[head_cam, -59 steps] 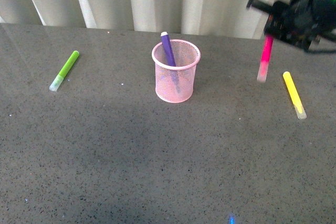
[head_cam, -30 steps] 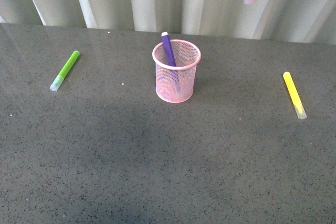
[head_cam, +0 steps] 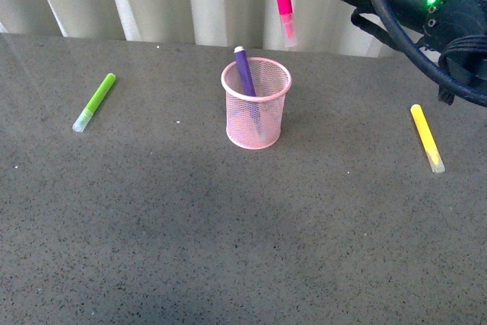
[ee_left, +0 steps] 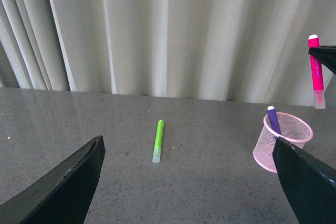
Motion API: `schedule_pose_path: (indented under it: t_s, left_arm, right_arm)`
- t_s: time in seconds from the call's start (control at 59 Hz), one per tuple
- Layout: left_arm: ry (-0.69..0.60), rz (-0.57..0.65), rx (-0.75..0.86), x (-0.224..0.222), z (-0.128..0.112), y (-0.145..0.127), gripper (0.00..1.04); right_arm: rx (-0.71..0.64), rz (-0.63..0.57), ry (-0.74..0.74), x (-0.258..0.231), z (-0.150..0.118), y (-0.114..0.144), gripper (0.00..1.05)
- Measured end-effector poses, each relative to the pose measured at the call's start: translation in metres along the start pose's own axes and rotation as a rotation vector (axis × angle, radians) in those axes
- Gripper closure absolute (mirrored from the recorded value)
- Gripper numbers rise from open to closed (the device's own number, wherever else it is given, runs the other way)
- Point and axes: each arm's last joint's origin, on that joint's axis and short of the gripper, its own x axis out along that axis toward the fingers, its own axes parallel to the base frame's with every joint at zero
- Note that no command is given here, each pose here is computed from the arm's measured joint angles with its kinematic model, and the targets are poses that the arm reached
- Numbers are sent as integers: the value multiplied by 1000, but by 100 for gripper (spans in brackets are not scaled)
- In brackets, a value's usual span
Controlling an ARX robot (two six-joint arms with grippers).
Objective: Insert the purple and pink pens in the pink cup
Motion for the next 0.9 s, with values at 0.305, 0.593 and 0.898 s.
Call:
schedule_pose_path:
  t_s: [0.305, 0.593, 0.898]
  left_arm:
    - [0, 0, 0, 0, 0, 0, 7]
    - [0, 0, 0, 0, 0, 0, 7]
    - [0, 0, 0, 0, 0, 0, 7]
  right_arm:
    - [2, -3, 46, 5, -29, -10, 94]
    - [16, 0, 42, 15, -37, -9, 94]
    - [28, 30, 41, 22, -40, 1, 94]
